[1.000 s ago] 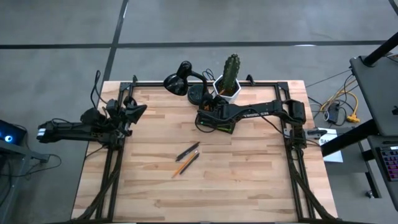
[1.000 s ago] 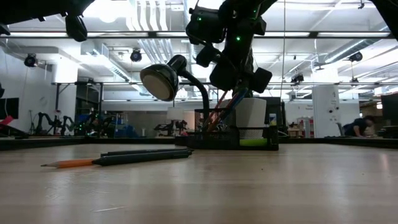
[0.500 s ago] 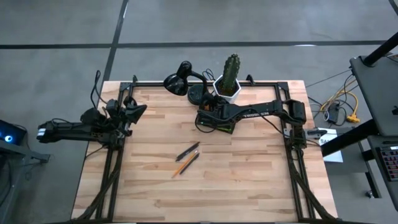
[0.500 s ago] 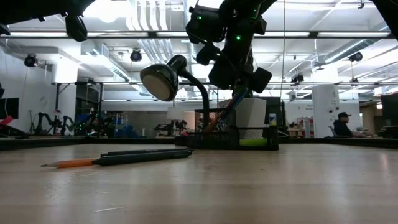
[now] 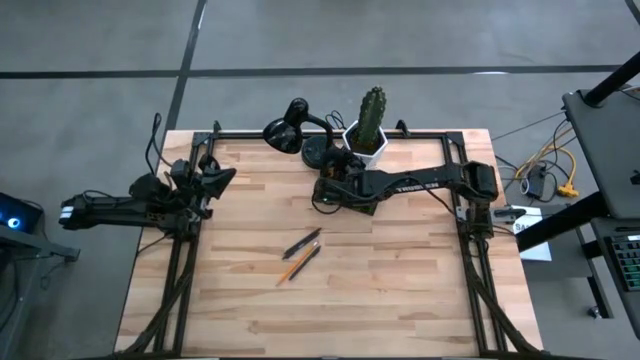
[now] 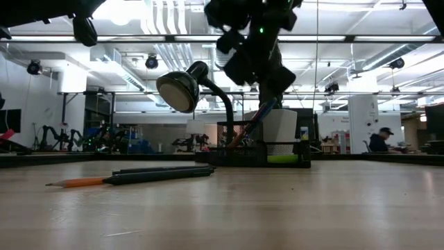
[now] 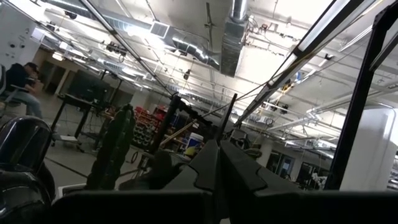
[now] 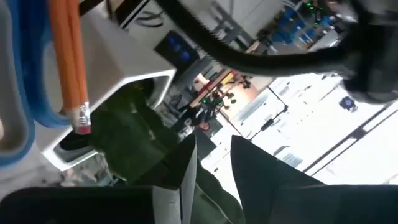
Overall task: Pick and place office supplies into organizer
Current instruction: Put the bottom black pen into the black desk organizer
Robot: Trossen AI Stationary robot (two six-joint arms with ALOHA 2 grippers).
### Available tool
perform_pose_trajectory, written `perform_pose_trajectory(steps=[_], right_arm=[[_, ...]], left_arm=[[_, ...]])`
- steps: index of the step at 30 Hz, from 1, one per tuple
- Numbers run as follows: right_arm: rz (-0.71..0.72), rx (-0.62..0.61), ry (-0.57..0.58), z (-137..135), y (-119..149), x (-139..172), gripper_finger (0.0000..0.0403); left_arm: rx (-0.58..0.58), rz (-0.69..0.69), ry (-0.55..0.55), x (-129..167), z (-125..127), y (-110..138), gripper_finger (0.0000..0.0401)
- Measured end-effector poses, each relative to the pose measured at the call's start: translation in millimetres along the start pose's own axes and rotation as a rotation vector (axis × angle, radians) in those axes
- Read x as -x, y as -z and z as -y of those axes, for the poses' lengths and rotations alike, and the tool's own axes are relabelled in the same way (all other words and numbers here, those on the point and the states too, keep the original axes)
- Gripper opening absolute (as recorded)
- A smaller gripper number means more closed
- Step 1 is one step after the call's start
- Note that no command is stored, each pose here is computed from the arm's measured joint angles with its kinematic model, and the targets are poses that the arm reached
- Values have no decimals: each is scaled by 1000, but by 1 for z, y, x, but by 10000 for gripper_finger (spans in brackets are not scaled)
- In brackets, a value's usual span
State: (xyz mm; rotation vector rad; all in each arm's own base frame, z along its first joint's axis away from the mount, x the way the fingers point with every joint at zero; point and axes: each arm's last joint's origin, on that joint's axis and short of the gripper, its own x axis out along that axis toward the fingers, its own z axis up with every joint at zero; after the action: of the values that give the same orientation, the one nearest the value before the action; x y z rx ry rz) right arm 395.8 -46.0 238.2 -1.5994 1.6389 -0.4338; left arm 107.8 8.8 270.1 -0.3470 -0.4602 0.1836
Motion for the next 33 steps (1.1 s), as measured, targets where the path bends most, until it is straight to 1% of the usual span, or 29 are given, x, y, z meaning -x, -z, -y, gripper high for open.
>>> perform_pose_trajectory(steps=[1, 4, 8, 11, 15, 18, 20, 22, 23, 25, 27, 30, 33], right_arm=[[8, -27, 10, 3, 1, 4, 86], [47, -165, 34, 18, 8, 16, 84], [167, -452, 50, 44, 21, 39, 84], [308, -683, 23, 65, 29, 57, 82], [555, -965, -79, 92, 45, 77, 78], [729, -1153, -187, 109, 58, 87, 78], [844, -1255, -280, 118, 65, 92, 77], [970, -1308, -390, 124, 70, 95, 77], [1039, -1316, -453, 127, 72, 97, 77], [1169, -1305, -584, 129, 73, 98, 79], [1272, -1267, -700, 129, 72, 100, 81], [1337, -1197, -810, 123, 67, 102, 87], [1337, -1137, -832, 116, 55, 104, 94]], left_arm=[[0, 1, 0, 0, 0, 0, 0], [0, 1, 0, 0, 0, 0, 0], [0, 4, 1, 0, 0, -1, 0], [1, 5, 1, 1, 0, -1, 0], [1, 5, 1, 1, 0, -1, 0], [0, 4, 1, 1, 0, -1, 0], [1, 5, 1, 1, 0, -1, 0], [1, 4, 1, 1, 0, -1, 0], [1, 4, 1, 1, 0, -1, 0], [1, 4, 1, 1, 0, -1, 0], [0, 3, 0, 0, 0, -1, 0], [0, 3, 0, 0, 0, -1, 0], [0, 3, 0, 0, 0, -1, 0]])
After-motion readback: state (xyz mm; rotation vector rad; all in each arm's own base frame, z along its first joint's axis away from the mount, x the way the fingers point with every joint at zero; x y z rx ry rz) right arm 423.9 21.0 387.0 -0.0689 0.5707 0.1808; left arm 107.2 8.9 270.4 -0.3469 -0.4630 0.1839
